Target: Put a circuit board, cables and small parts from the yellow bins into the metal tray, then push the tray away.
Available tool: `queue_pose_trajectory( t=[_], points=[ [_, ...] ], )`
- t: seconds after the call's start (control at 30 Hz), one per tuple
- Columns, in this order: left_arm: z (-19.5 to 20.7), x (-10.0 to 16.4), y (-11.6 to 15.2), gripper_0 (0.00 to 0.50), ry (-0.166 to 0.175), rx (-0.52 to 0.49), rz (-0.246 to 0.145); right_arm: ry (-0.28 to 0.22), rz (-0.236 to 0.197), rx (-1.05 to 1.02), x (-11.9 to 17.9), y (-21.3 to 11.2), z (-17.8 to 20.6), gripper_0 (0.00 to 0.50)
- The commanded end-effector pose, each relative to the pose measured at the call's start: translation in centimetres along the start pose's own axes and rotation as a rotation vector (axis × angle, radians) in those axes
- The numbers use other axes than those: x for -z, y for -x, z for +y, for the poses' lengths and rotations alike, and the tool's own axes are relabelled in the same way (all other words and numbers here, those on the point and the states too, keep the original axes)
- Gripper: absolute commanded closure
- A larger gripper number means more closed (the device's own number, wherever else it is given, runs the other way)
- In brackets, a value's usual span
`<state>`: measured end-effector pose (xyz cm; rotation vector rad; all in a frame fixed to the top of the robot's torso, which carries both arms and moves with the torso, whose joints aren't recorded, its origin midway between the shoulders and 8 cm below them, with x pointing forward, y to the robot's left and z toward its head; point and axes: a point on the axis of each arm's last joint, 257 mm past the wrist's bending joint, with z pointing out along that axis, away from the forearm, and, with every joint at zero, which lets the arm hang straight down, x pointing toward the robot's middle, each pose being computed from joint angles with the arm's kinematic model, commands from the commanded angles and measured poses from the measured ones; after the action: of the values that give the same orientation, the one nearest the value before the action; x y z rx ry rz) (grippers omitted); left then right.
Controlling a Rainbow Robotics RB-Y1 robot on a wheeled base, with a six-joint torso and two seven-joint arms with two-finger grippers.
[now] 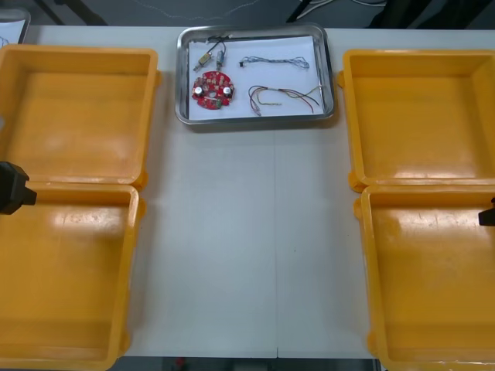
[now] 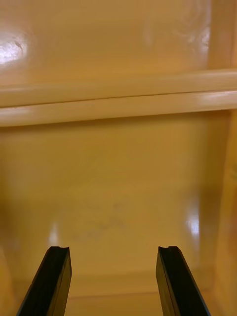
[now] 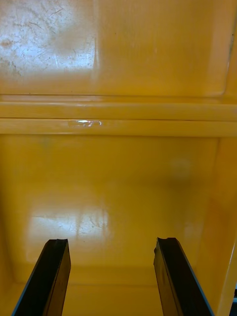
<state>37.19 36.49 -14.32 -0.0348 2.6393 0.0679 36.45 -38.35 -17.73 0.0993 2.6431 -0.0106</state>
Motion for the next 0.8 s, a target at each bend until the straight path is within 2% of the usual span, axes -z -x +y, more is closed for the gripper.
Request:
queue_pose_trajectory(
  t=[0.03,0.13,0.8],
  points=[
    [0.04,0.51,-0.28,0.0,-0.005,-0.068,-0.013,0.004,-0.043,-0.017,-0.2,0.43,0.63,0.0],
    [0.04,0.51,-0.28,0.0,-0.005,-0.068,-0.013,0.009,-0.052,-0.025,-0.41,0.58,0.86,0.0],
    [0.04,0.51,-0.28,0.0,-0.005,-0.068,-0.013,0.019,-0.048,-0.029,-0.56,0.42,1.18,0.0]
  ],
)
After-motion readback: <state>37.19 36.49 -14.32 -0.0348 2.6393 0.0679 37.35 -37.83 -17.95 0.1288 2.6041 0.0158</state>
